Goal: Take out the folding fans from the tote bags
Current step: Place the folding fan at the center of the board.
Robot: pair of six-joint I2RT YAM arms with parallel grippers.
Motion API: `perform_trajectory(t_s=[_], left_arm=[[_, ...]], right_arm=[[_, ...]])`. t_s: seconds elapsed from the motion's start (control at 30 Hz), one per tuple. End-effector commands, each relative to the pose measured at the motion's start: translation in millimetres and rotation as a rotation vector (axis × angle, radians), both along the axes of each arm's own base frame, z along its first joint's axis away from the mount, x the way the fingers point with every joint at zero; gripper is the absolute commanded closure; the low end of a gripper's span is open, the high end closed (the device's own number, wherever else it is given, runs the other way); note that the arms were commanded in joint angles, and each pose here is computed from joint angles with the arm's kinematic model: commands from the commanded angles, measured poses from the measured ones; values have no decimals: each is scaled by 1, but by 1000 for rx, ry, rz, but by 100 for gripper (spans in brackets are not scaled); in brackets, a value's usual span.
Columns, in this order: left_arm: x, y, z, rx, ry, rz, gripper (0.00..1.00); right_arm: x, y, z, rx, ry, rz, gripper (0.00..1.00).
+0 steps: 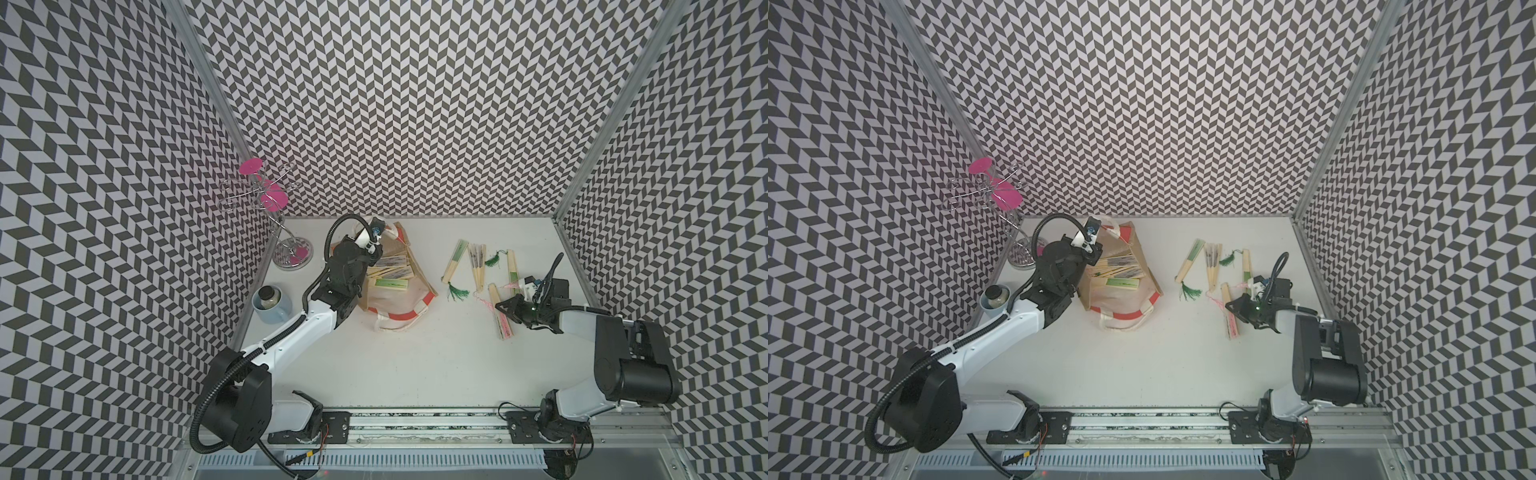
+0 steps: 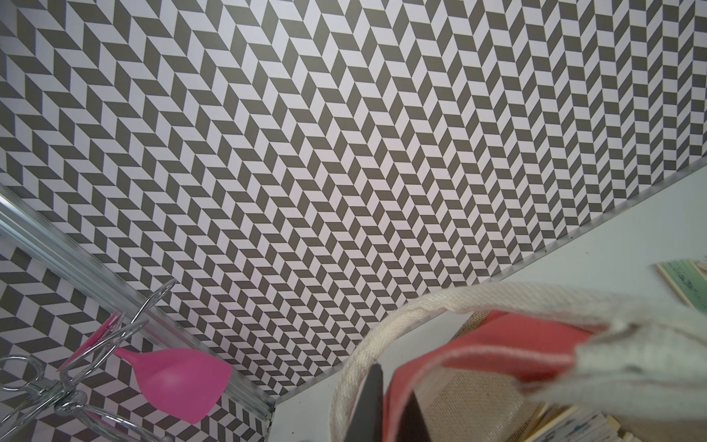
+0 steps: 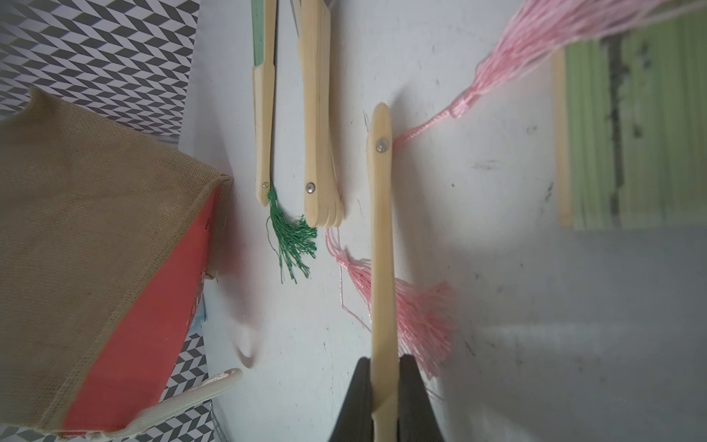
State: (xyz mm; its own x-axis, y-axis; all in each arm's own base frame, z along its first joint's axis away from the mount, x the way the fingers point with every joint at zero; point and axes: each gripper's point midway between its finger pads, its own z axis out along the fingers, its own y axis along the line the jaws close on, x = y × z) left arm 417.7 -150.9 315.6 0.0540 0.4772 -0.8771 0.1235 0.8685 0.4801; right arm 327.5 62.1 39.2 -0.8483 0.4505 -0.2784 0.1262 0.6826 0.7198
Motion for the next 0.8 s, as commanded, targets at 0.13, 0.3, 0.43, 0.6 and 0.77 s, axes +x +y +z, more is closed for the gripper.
perform_trajectory(t_s=[0.13, 0.3, 0.43, 0.6, 0.77], left_arm=[[-3, -2, 34, -60, -97, -34, 100], [-5, -2, 35, -60, -104, -39, 100], [-6, -2, 37, -61, -105, -40, 100], [-8, -4, 38, -57, -116, -55, 100], [-7, -6, 36, -55, -112, -60, 100]], right_arm=[[0, -20, -22, -116, 63, -89, 84], [-2, -30, -23, -165, 82, -129, 67], [2, -40, -8, -216, 62, -166, 61], [11, -50, 41, -273, -50, -209, 58], [22, -25, 122, -263, -303, -146, 58]])
